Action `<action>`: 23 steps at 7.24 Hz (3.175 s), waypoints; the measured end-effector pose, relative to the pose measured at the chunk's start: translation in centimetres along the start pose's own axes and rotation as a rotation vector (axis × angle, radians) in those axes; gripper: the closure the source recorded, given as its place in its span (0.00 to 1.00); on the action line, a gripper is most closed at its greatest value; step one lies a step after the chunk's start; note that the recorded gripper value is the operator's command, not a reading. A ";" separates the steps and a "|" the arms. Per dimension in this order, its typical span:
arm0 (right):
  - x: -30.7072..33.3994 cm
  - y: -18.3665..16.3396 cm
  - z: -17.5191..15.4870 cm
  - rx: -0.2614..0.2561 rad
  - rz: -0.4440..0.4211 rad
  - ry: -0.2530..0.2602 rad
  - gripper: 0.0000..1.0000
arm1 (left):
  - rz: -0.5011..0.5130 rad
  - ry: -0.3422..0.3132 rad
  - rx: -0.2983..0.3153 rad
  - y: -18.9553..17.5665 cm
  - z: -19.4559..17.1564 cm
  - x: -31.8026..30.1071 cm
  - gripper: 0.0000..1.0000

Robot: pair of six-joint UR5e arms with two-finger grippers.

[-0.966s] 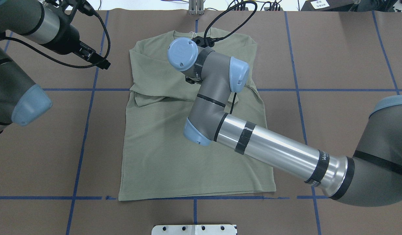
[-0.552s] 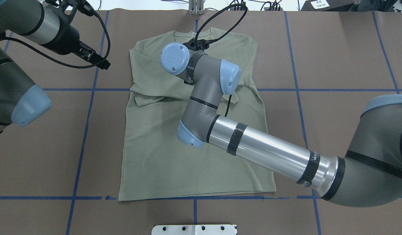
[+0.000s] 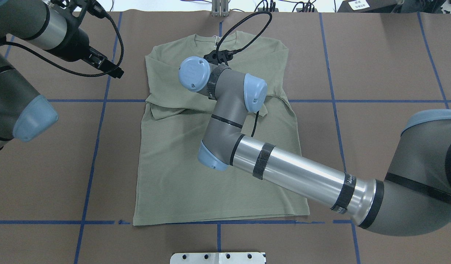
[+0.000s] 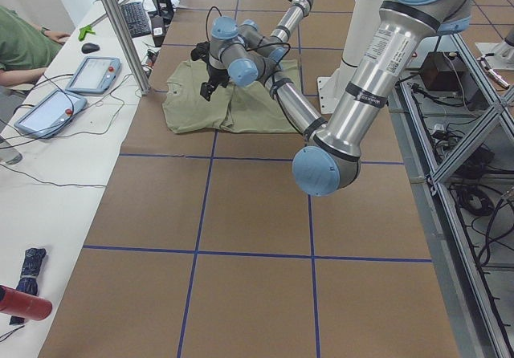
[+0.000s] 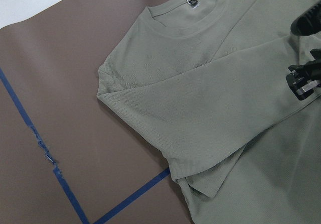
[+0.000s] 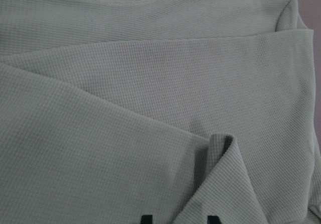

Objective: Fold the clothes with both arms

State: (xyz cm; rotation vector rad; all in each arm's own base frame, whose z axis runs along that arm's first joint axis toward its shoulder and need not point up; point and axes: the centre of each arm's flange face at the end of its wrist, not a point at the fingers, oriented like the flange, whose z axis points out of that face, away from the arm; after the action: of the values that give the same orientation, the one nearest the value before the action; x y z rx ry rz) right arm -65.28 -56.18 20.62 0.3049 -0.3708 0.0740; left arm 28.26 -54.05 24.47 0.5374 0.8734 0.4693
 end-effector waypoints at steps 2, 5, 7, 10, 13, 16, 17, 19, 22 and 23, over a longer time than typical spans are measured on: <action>0.1 0.1 0.1 -0.005 -0.017 0.013 1.00 | -0.001 0.000 0.001 0.0 0.0 0.0 0.00; 1.2 -1.0 -0.6 -0.008 -0.054 0.032 1.00 | -0.011 0.002 0.004 0.0 -0.2 0.2 0.00; 4.4 -1.6 -1.5 -0.024 -0.107 0.068 1.00 | -0.026 0.003 0.008 0.0 -0.4 0.3 0.00; 9.8 -1.7 1.5 -0.027 -0.193 0.114 1.00 | -0.035 0.006 0.011 -0.1 -0.6 0.5 0.00; 12.7 -2.4 4.1 0.021 -0.289 0.154 1.00 | -0.038 0.010 0.020 -0.1 -1.1 0.8 0.00; 13.3 -3.0 4.7 0.079 -0.293 0.102 0.00 | -0.039 0.014 0.026 -0.1 -1.3 1.2 0.00; 13.4 -3.3 4.5 0.100 -0.270 0.049 0.00 | -0.042 0.015 0.028 -0.1 -1.4 1.3 0.00; 16.2 -2.0 4.5 0.097 -0.119 -0.187 0.00 | -0.105 0.026 0.033 0.3 -1.1 2.5 0.00; 24.9 5.1 -0.8 0.013 0.012 -0.378 0.00 | -0.279 0.014 0.055 3.8 1.4 9.3 0.00; 28.4 8.4 -3.5 -0.031 0.088 -0.424 0.00 | -0.345 0.024 0.064 5.9 2.1 12.0 0.00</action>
State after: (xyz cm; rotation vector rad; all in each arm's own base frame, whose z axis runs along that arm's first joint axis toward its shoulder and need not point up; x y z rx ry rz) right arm -38.69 -46.69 30.26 0.2731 -0.8052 0.0896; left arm 35.67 -42.97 22.18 0.4285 0.9835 0.1345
